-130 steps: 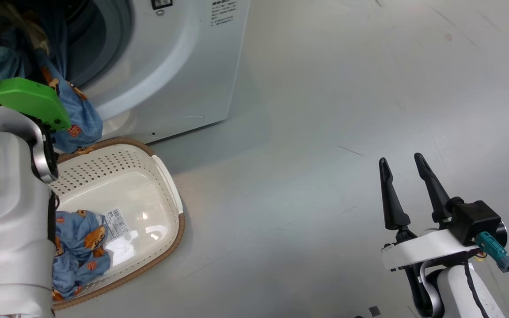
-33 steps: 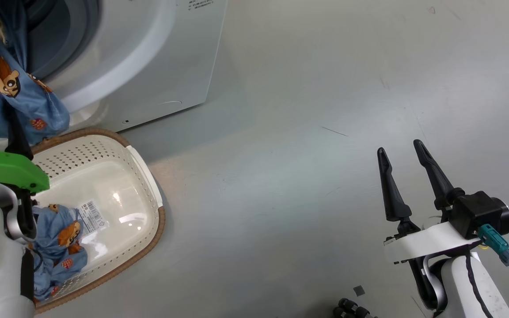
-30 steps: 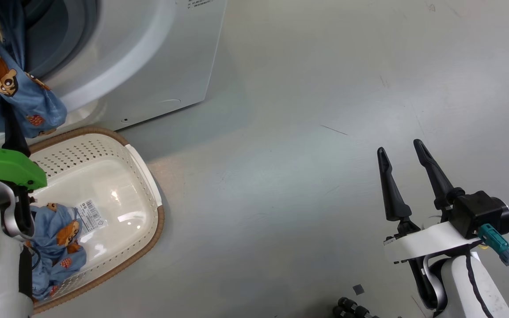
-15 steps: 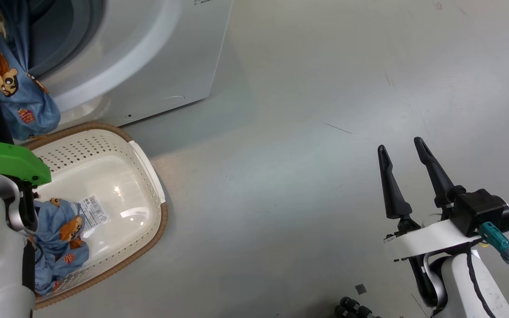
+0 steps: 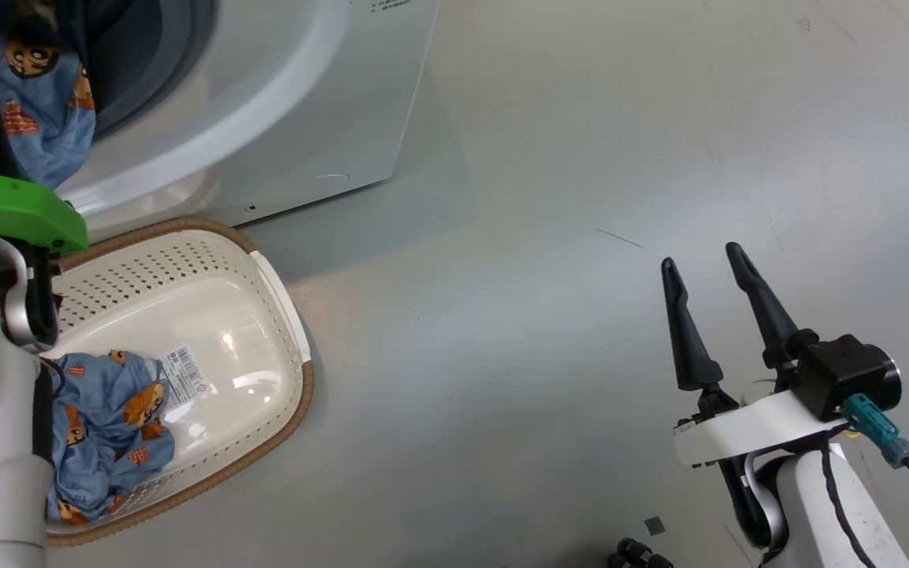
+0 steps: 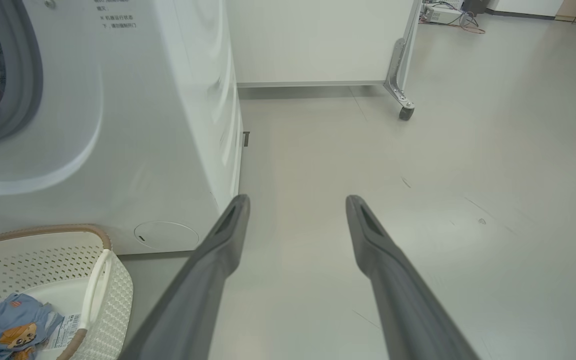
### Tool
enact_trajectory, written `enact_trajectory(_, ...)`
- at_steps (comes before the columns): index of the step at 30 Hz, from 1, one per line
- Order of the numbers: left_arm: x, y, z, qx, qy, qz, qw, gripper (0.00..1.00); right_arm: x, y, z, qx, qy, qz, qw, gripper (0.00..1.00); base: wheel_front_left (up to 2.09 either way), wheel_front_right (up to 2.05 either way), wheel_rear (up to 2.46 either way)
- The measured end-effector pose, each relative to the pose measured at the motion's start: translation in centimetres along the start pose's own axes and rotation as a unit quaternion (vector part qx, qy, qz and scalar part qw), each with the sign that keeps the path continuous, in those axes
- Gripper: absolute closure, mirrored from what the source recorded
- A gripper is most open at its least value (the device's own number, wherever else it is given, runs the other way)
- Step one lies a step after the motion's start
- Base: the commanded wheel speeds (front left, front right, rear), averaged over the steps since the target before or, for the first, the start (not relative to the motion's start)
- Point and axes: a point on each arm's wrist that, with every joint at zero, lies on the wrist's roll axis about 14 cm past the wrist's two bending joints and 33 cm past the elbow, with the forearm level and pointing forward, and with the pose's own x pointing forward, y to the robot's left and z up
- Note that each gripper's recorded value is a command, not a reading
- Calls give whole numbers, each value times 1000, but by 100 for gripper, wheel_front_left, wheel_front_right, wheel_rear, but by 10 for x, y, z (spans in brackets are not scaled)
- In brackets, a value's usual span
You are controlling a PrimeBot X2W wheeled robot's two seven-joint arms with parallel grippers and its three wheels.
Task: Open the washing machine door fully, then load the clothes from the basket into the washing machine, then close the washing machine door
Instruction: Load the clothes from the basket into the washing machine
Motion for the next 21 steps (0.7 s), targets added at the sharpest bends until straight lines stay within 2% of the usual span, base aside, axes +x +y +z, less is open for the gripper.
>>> enact_trajectory(7, 16, 19, 4, 45, 21, 19, 999, 100, -6, 8, -2, 19, 5, 6, 1000, 0, 0, 0, 0)
enact_trajectory(15, 52, 21, 31, 83, 2, 19, 996, 100, -13, 2, -10, 26, 19, -7, 999, 0, 0, 0, 0)
enact_trajectory(21, 75, 18, 25, 88, 8, 19, 996, 100, -16, -4, -18, 30, 35, -22, 999, 0, 0, 0, 0)
